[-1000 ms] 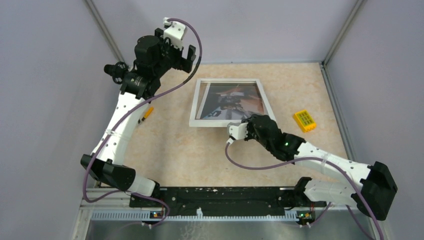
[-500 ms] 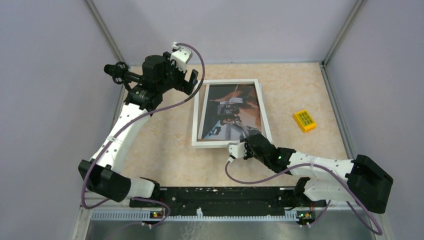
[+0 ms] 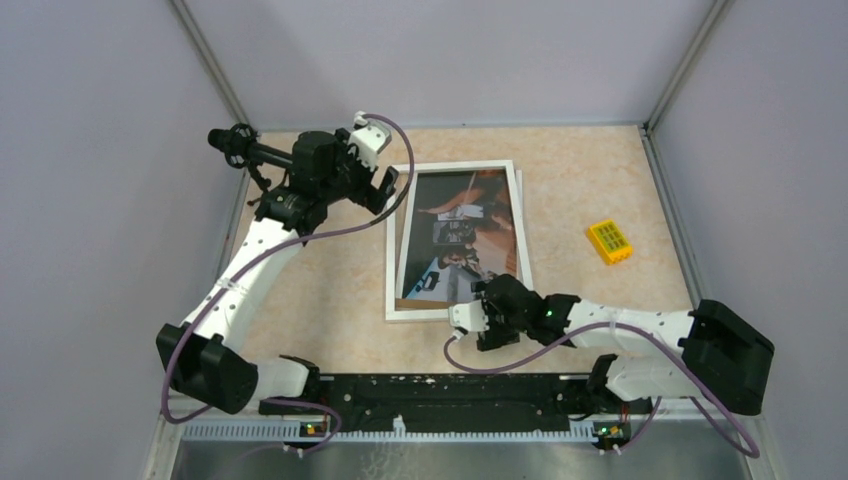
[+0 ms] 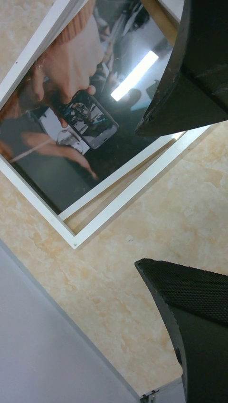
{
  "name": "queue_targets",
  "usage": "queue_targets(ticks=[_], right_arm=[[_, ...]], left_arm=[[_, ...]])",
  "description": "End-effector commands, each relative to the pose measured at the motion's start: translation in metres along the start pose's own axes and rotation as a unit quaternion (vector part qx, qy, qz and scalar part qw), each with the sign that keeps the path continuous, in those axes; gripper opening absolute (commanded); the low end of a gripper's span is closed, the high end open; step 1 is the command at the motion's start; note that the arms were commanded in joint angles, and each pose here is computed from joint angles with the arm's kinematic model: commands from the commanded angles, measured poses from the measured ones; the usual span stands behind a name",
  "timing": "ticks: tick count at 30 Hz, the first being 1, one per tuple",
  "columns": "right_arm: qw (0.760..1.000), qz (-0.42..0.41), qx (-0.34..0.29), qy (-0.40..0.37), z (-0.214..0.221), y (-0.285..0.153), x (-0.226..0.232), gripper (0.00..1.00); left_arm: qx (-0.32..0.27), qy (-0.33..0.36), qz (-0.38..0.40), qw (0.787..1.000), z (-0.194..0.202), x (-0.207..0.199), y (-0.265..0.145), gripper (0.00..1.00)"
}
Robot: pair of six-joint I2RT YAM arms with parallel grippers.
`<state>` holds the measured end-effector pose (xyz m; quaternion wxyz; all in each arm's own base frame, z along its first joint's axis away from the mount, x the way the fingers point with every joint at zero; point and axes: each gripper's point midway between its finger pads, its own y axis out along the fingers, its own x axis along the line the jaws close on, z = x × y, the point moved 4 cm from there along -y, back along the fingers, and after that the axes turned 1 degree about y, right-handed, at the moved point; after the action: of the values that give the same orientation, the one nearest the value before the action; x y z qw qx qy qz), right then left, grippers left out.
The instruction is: Take the photo out of the frame
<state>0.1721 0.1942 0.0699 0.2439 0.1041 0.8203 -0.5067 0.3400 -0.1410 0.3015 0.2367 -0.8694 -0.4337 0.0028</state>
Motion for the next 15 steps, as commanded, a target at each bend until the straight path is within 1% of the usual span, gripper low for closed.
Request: queue_targets(ticks=[1,4,7,9,12,15], right_arm=[[0.996,-0.077,0.007,0.041,-0.003,-0.008,0.017,0.99],[0.99,-0.096,-0.009,0.104,-0.011,-0.02,-0.002,0.99],[0.975,-0.091,-0.016,0.201,-0.011,-0.031,-0.044,0.99],[0.96,-0.087,-0.028,0.265,-0.008,-0.04,-0.076,0.99],[0.936,-0.073,-0.042,0.342,0.0,-0.05,-0.119,0.99],[0.906,-0.068,-0.033,0.416,0.021,-0.049,-0.147,0.99]], left_arm=[[0.0,0.034,0.038,0.999,0.008,-0.01,-0.004,0.99],[0.023,0.045,0.078,0.996,0.024,-0.022,0.0,0.99],[0.051,0.05,0.118,0.99,0.039,-0.031,0.004,0.99],[0.069,0.042,0.137,0.987,0.052,-0.038,0.007,0.99],[0.099,0.006,0.149,0.984,0.073,-0.047,0.014,0.99],[0.107,-0.031,0.128,0.985,0.085,-0.047,0.025,0.99]])
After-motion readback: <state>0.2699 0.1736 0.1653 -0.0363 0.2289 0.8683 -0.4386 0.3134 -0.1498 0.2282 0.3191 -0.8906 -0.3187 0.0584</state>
